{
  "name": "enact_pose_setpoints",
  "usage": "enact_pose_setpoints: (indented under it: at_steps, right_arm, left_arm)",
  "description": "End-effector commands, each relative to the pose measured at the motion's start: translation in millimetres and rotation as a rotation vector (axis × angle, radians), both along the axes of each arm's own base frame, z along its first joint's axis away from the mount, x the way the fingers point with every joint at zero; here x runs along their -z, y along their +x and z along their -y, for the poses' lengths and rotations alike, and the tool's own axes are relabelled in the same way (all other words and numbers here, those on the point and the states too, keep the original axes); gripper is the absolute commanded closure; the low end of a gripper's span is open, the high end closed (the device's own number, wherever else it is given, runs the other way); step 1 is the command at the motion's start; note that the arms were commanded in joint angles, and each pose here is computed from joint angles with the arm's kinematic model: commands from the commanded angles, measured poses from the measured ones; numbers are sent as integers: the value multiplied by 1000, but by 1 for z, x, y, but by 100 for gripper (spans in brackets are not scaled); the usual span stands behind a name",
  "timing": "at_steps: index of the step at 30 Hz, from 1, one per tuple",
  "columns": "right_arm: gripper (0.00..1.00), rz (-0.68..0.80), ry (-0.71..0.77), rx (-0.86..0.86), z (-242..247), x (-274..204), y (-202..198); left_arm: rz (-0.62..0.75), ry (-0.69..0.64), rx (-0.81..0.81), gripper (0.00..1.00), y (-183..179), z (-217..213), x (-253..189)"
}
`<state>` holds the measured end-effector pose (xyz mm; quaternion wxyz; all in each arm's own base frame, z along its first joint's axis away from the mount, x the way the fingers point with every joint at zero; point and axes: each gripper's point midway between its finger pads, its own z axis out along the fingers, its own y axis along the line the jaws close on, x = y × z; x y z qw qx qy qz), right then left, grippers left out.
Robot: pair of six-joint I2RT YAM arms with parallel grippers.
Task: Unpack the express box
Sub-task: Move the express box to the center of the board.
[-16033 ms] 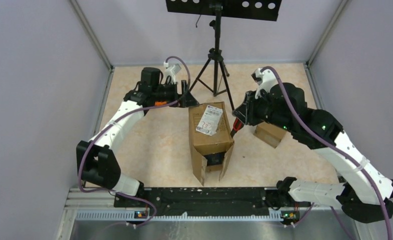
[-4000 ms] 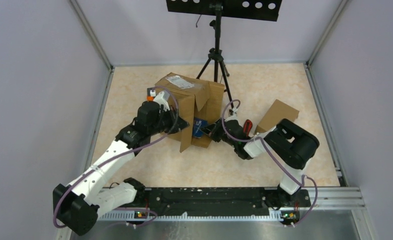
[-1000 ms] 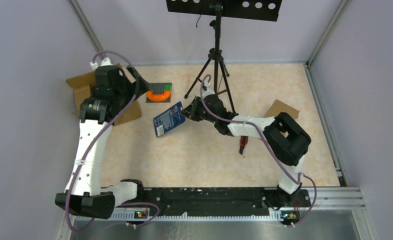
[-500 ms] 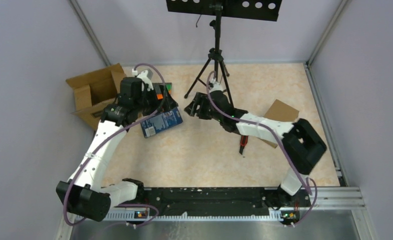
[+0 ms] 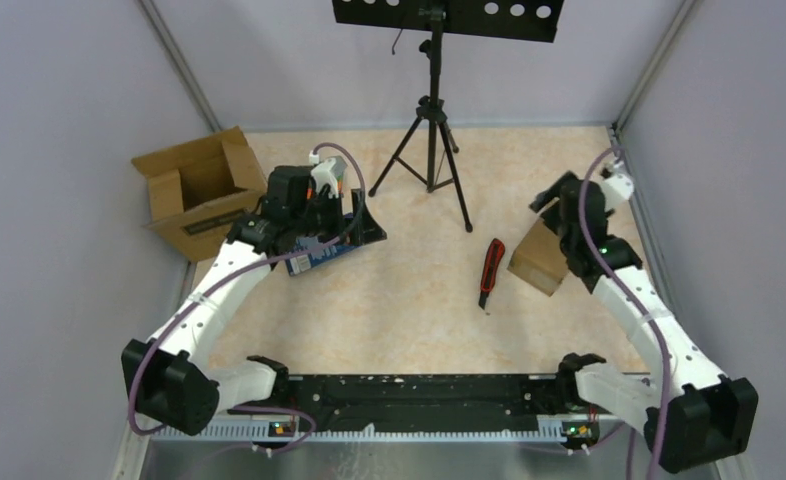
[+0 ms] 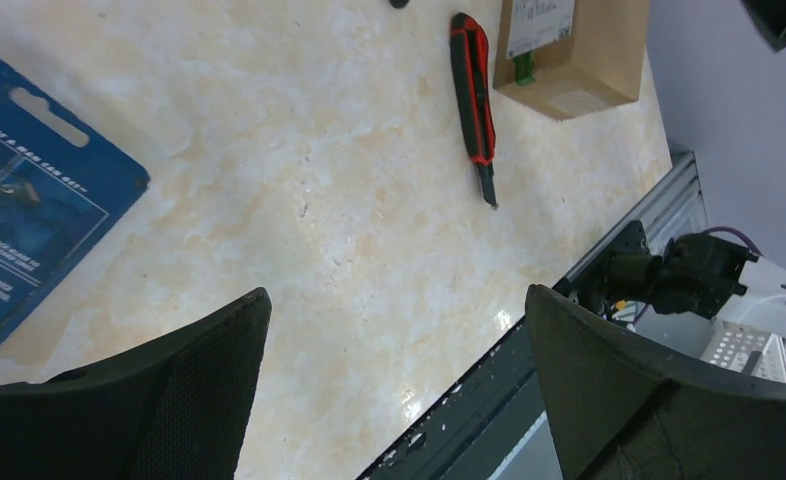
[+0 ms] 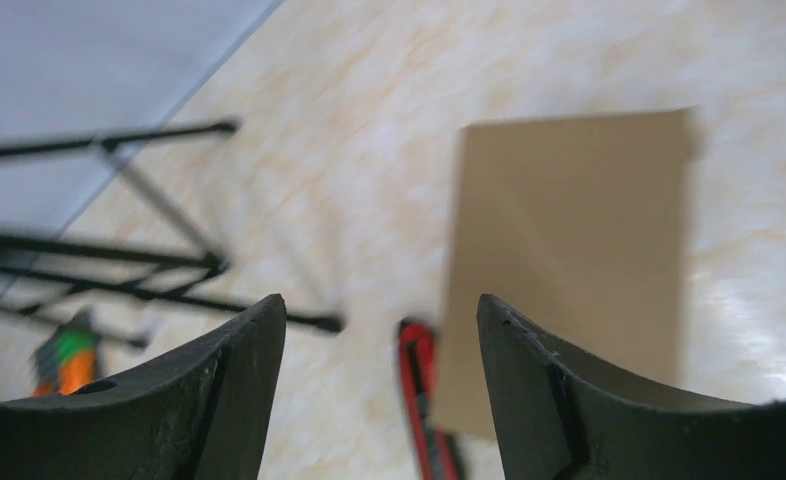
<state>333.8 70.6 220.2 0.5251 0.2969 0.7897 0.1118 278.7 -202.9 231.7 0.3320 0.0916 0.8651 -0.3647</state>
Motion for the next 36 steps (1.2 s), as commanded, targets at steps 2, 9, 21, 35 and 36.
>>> enact_pose_setpoints:
  at_steps: [2,9,21,35,36]
  right_arm:
    - [30,-80,-120,219,102,13,-9]
    - [28,-48,-113,175,148,24,51]
    - [30,-312,-115,7,140,79,91]
    - [27,-341,-23,-19,72,95,-4]
    - [27,-330,-18,-34,64,93,-10]
  left_arm:
    - [30,-27,88,2,-8,13,4]
    - [25,-55,139,2,-19,18,2]
    - [21,-57,162,2,-27,18,3]
    - [-8,-74,178,2,-28,22,6]
    - [-11,-75,177,2,-28,22,7]
